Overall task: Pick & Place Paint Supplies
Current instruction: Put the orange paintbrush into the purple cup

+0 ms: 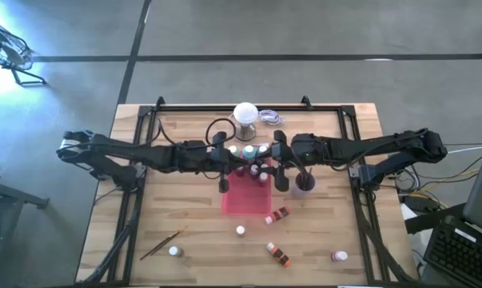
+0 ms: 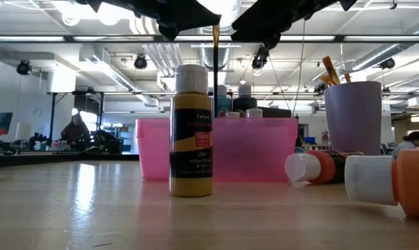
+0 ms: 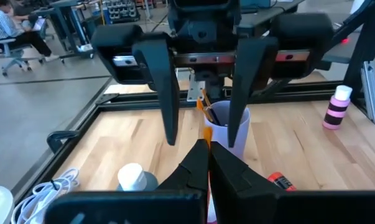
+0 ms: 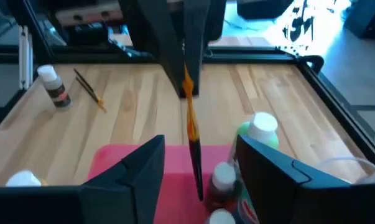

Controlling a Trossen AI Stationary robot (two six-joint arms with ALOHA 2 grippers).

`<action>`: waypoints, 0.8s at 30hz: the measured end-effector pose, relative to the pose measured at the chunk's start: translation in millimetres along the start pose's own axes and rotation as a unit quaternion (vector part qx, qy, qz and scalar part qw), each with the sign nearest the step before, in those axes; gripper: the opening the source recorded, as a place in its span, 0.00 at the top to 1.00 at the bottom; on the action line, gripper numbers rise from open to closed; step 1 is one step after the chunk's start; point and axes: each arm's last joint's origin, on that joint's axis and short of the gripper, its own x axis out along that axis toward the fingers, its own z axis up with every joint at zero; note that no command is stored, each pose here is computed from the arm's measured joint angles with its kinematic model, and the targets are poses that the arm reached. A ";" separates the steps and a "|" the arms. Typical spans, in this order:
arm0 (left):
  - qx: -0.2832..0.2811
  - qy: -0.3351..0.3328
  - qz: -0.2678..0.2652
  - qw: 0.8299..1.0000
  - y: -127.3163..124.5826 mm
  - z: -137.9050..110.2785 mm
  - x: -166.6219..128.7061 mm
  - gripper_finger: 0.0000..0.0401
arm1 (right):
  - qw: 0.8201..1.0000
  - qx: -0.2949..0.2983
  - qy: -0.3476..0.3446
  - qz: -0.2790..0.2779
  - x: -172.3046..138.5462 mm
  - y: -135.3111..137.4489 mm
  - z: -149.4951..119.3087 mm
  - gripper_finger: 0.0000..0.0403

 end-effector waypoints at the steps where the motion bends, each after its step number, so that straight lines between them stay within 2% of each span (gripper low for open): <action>1: 0.000 0.001 0.000 1.000 -0.1 -0.6 0.0 0.99 | 1.000 0.000 -0.004 0.001 1.6 0.4 0.4 0.51; 7: -0.004 0.000 0.001 1.000 0.4 -2.3 0.1 0.99 | 1.000 0.000 -0.013 0.002 11.2 1.0 -1.1 0.49; 24: -0.005 -0.001 0.002 1.000 0.8 -2.7 0.1 0.99 | 0.999 0.000 -0.036 0.003 25.1 1.4 -1.4 0.60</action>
